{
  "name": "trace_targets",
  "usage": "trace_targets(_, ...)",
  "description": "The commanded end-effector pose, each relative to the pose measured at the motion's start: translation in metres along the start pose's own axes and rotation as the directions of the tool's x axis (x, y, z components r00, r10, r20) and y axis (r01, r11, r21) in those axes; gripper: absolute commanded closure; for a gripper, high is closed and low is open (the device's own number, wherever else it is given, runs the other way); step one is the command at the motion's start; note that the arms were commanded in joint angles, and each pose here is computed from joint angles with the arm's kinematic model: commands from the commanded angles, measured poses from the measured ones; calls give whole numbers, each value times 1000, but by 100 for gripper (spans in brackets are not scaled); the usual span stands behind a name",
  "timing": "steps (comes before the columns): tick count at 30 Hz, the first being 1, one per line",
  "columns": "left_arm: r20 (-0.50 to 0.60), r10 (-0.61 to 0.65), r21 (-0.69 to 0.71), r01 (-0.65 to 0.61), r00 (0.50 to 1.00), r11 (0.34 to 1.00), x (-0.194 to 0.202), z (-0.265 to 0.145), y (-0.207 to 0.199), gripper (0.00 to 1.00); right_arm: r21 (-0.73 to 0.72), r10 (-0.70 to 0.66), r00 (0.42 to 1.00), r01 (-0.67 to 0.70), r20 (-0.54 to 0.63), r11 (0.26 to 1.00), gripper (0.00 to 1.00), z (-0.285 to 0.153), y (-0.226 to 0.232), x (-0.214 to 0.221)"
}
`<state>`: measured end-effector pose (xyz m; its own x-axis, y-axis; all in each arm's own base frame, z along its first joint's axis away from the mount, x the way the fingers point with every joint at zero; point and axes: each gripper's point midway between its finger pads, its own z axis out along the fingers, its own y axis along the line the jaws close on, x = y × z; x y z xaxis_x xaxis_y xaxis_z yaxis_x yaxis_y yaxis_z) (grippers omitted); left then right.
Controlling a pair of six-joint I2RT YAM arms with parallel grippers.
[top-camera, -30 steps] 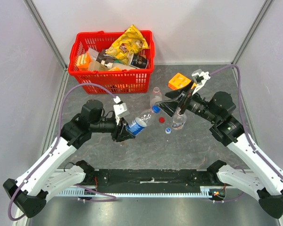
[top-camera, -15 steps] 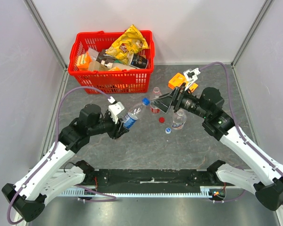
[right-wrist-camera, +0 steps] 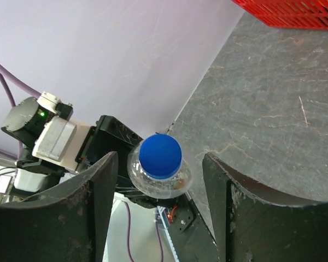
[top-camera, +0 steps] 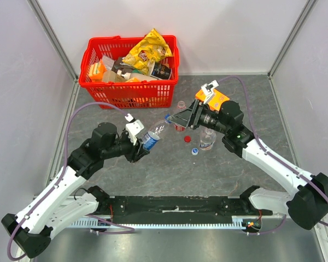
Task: Unscrew the bottle caps
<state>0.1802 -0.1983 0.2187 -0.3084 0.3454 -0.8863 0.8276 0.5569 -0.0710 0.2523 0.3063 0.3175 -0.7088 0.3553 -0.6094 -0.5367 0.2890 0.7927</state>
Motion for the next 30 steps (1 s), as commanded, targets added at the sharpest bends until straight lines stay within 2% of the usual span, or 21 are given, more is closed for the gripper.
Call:
trace_targets(1,53,17,41,-19,998,999,-13,2,-8,57,-84,8,1000,-5,29,996,33,2,19,-9)
trace_targets(6,43,16,59,-18,999,998,-12,4,-11,57,-85,18,1000,-17,10,996,43,5,15,-4)
trace_targets(13,36,19,70,-22,999,997,-11,6,-12,57,-92,12,1000,-14,-15,996,49,7,12,2)
trace_targets(16,35,19,72,-22,999,997,-10,7,-12,57,-93,11,1000,-13,-19,996,57,7,12,2)
trace_targets(19,32,20,73,-22,999,997,-10,7,-12,57,-90,7,1000,-8,-19,996,70,8,12,2)
trace_targets(23,34,19,75,-21,999,997,-10,7,-13,57,-94,1,1000,-3,-25,996,93,9,12,3)
trace_targets(25,34,20,75,-23,999,997,-10,7,-13,57,-97,-13,1000,11,-20,995,100,8,12,2)
trace_targets(30,34,24,96,-28,999,995,-12,8,-16,57,-131,-70,997,69,-7,989,100,5,19,2)
